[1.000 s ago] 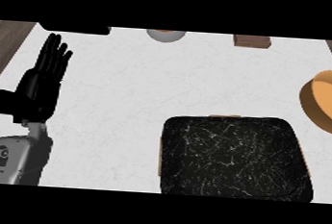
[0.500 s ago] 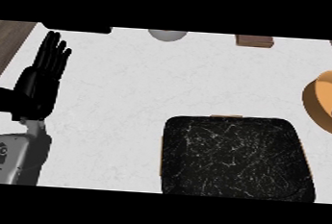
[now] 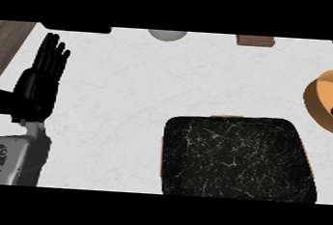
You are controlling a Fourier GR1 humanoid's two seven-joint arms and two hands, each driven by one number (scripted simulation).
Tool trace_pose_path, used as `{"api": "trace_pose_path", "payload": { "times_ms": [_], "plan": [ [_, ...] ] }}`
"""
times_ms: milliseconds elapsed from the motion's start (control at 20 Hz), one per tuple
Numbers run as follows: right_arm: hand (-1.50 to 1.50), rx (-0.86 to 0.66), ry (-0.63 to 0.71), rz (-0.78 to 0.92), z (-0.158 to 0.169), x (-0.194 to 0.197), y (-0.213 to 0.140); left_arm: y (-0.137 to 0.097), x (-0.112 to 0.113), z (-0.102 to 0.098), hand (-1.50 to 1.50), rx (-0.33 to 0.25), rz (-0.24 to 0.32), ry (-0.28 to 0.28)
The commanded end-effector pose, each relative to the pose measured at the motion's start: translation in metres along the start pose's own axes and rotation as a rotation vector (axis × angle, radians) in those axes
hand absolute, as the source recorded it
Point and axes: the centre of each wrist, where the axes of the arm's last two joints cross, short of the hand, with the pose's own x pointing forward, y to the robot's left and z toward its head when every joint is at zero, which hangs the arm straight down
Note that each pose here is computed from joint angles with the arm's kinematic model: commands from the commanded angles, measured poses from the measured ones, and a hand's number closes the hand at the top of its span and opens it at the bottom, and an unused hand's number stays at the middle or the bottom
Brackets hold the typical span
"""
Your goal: Pick the croissant from the tray and place it in the pot
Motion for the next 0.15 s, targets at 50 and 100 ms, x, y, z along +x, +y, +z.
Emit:
{"api": "trace_pose_path", "payload": {
  "times_ms": [50,100],
  "plan": [
    [-1.50,-0.002,-0.027,-0.025,0.002,0.015,-0.020,-0.002,0.004,-0.002,0.00,-0.015,0.006,-0.014],
    [-1.50,0.004,-0.034,0.002,0.007,0.013,-0.024,-0.004,0.011,-0.004,0.00,-0.004,0.009,-0.011]
  ]
}}
